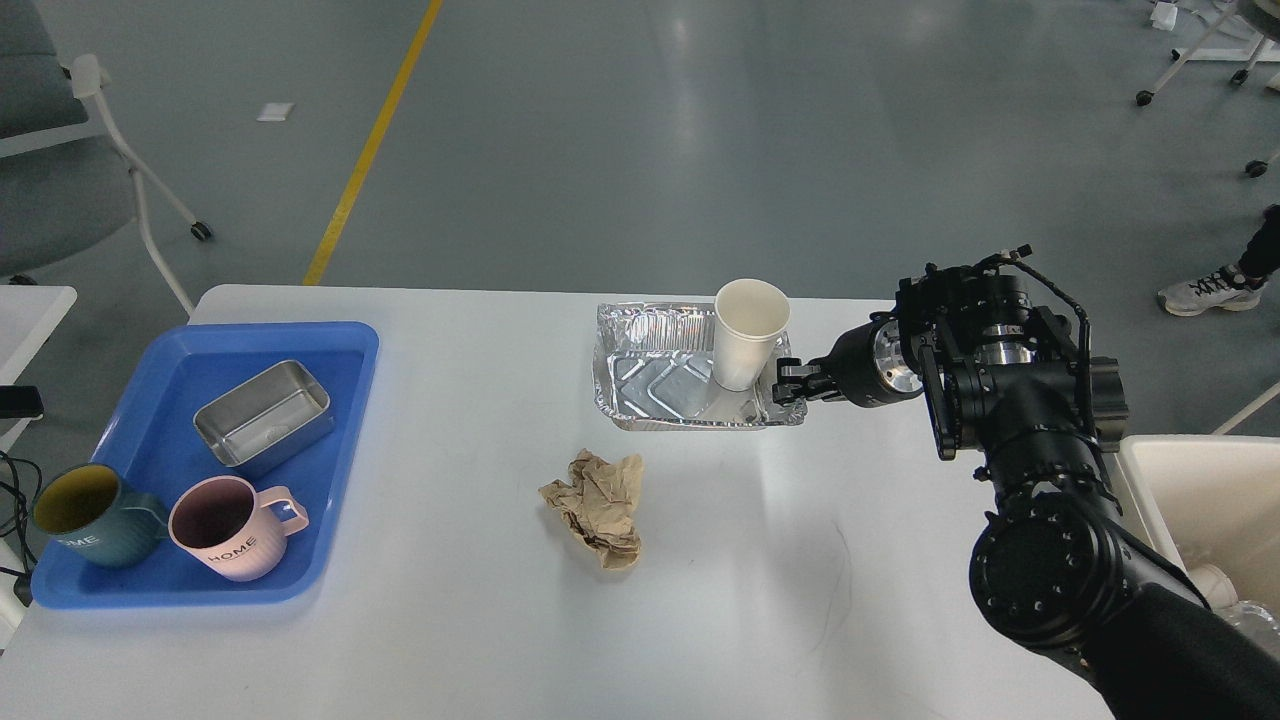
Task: Tidy desktop
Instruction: 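Reach the left gripper down to the crumpled brown napkin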
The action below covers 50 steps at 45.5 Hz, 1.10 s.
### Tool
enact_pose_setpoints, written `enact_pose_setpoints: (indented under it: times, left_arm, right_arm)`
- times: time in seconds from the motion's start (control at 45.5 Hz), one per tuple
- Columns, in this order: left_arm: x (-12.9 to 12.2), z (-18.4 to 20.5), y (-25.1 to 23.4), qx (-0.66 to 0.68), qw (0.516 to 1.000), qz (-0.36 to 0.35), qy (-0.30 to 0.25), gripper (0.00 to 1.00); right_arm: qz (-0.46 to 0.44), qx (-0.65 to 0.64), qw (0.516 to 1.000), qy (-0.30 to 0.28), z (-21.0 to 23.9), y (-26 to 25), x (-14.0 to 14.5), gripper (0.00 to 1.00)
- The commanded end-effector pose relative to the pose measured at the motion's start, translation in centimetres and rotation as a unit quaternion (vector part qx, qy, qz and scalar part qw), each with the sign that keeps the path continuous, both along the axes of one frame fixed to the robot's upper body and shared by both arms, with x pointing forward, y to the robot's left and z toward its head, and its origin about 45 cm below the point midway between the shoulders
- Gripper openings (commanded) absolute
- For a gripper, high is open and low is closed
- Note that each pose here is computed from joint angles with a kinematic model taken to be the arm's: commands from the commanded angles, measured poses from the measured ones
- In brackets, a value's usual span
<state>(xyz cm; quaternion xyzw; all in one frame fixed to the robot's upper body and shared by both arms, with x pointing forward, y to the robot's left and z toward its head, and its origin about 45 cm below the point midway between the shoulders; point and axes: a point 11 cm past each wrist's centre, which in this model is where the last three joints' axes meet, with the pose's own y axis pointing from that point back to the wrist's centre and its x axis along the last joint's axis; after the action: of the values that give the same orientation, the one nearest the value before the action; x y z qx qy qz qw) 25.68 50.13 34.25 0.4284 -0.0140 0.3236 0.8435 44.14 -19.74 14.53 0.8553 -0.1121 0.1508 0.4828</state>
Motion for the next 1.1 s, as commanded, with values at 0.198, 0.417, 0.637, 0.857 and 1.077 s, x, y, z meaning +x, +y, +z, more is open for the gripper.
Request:
enact_pose_setpoints:
  times: [0.198, 0.417, 0.637, 0.857, 1.077]
  left_arm:
    - [5.6, -0.6, -1.5, 0.087, 0.996, -0.035, -0.012, 0.97]
    - [13.8, -6.5, -9.5, 0.101, 0.99, -0.101, -0.011, 0.97]
    - [18.3, -14.3, -20.4, 0.09, 0.983, -0.158, 0.001, 0.98]
    - [17.4, -18.4, -29.4, 0.055, 0.974, -0.216, 0.022, 0.98]
    - [16.4, -21.1, -32.7, 0.061, 0.971, -0.227, 0.043, 0.98]
  right_arm:
    - [-0.001, 0.0, 1.0, 0.003, -0.3, -0.2, -0.2, 0.0]
    - [-0.003, 0.003, 1.0, 0.005, -0.6, -0.2, -0.4, 0.0]
    - [-0.011, 0.001, 1.0, 0.004, -1.0, -0.8, -0.6, 0.0]
    - [-0.013, 0.001, 1.0, 0.005, -1.4, -1.1, -0.9, 0.0]
    - [-0.015, 0.0, 1.0, 0.006, -1.7, -1.4, -1.0, 0.0]
